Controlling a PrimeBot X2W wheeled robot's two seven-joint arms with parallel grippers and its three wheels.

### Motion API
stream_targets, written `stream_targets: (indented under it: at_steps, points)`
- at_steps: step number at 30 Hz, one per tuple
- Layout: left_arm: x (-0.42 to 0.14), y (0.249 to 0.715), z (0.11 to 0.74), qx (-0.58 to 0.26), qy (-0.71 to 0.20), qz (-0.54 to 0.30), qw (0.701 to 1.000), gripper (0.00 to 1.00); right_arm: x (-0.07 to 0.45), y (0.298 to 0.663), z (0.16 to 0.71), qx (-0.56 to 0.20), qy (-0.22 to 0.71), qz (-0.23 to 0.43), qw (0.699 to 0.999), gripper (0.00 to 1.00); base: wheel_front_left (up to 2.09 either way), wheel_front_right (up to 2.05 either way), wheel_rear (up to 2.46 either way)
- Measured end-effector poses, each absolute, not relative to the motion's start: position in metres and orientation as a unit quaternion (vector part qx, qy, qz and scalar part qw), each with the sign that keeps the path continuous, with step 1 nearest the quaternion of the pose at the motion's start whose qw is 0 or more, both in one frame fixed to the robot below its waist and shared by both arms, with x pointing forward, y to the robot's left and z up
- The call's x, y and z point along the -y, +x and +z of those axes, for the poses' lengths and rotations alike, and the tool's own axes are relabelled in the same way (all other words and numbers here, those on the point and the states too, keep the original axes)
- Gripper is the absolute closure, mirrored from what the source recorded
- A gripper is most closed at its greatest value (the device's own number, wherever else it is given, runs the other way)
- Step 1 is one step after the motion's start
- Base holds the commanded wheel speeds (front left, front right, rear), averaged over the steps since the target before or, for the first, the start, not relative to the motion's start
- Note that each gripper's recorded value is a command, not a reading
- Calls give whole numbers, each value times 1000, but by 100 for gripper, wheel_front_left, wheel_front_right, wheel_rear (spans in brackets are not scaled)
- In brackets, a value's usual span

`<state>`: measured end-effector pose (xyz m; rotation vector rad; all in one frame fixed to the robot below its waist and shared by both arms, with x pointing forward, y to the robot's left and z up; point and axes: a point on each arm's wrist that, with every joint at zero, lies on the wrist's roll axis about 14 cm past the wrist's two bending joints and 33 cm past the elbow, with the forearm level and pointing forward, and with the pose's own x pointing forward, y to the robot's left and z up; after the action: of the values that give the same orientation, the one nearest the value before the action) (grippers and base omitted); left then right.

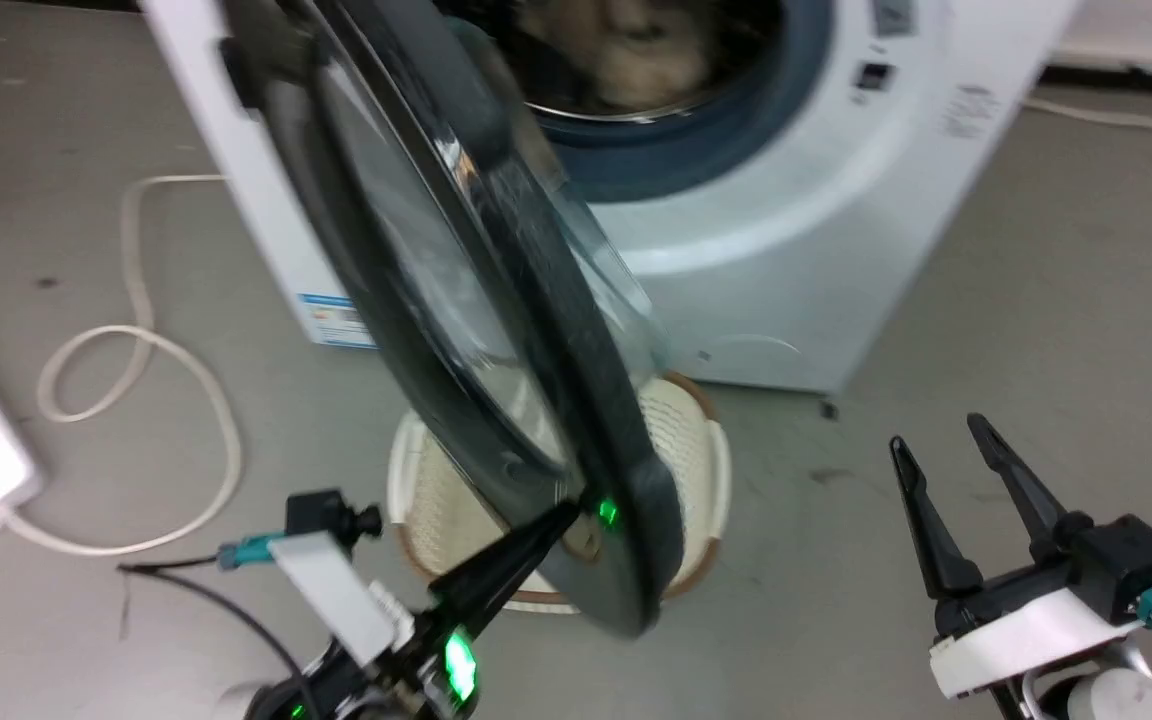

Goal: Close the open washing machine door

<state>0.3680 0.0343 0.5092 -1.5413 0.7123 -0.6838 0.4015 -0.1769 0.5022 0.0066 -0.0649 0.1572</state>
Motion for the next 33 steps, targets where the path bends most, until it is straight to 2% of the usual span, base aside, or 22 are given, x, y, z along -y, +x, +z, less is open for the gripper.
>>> stream_targets:
  at_steps: [4, 8, 18, 20, 28, 29, 30, 31, 33]
  points:
    - [3, 390, 508, -319, -674, -319, 585, 100, 200, 397, 498, 24, -1, 43, 999, 0, 0, 0, 0]
    - [38, 416, 510, -316, -677, -335, 574, 100, 223, 389, 492, 12, -2, 6, 1000, 0, 0, 0, 0]
    - [94, 483, 508, -289, -713, -297, 565, 100, 259, 366, 484, -11, -12, -59, 998, 0, 0, 0, 0]
    - [103, 492, 512, -280, -715, -291, 571, 100, 267, 363, 485, -12, -16, -70, 997, 0, 0, 0, 0]
    - [86, 469, 526, -262, -698, -307, 591, 100, 252, 371, 494, 7, -10, -45, 999, 0, 0, 0, 0]
    - [84, 459, 525, -266, -693, -312, 593, 81, 250, 371, 494, 9, -10, -42, 999, 0, 0, 0, 0]
    - [81, 449, 524, -271, -688, -316, 594, 51, 249, 371, 495, 11, -9, -38, 999, 0, 0, 0, 0]
    - [76, 440, 523, -271, -683, -319, 599, 0, 246, 372, 496, 12, -9, -33, 999, 0, 0, 0, 0]
    - [60, 427, 523, -259, -666, -318, 623, 0, 241, 373, 497, 16, -9, -24, 1000, 0, 0, 0, 0]
